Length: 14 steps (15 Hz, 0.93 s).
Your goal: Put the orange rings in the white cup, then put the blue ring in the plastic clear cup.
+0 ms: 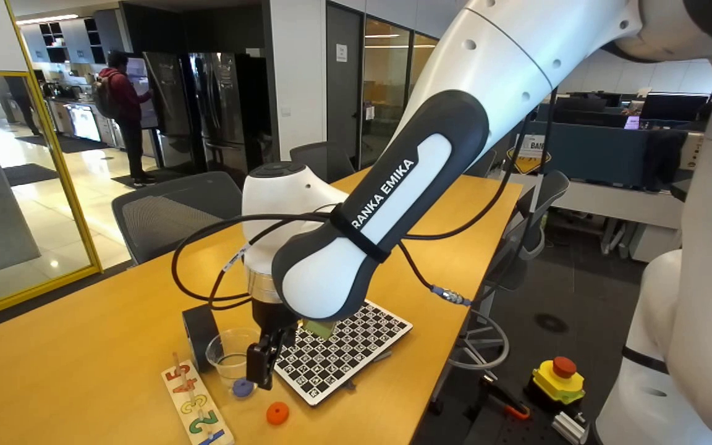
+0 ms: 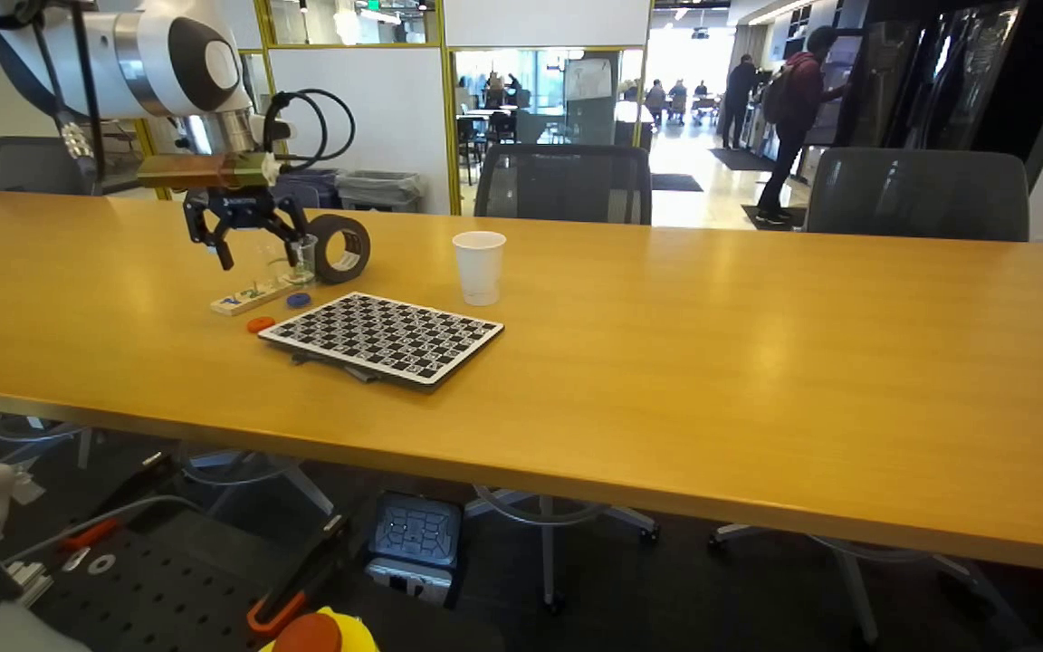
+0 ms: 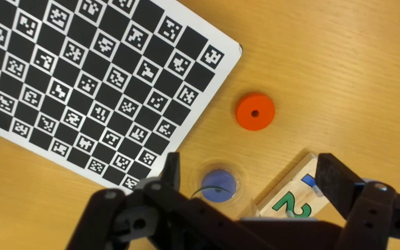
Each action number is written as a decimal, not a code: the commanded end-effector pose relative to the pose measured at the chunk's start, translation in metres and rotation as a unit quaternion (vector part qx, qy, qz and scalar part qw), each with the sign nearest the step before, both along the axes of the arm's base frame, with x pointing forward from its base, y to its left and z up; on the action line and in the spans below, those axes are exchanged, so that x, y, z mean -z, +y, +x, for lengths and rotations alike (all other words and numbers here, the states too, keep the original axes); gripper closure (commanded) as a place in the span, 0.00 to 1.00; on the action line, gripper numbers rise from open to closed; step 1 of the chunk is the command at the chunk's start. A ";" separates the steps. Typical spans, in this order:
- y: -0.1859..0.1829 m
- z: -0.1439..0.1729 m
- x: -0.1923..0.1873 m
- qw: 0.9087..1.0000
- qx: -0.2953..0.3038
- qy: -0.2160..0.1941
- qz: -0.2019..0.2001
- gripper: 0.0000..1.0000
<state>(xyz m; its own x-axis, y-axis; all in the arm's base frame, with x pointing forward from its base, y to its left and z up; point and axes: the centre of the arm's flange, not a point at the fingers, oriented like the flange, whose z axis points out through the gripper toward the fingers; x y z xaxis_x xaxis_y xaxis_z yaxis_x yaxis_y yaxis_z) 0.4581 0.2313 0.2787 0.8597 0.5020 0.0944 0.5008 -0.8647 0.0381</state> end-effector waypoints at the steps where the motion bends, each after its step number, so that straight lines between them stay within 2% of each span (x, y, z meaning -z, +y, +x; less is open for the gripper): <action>1: -0.003 -0.003 0.006 0.999 -0.039 0.008 -0.005 0.00; 9: 0.010 -0.017 0.035 0.987 -0.155 0.027 -0.019 0.00; 14: 0.023 -0.026 0.047 0.979 -0.200 0.035 -0.027 0.00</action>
<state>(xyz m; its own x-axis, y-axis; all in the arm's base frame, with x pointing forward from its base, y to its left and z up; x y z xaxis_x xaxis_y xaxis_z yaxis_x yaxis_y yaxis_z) 0.4359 0.2489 0.2337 0.6462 0.7632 0.0007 0.7631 -0.6461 0.0121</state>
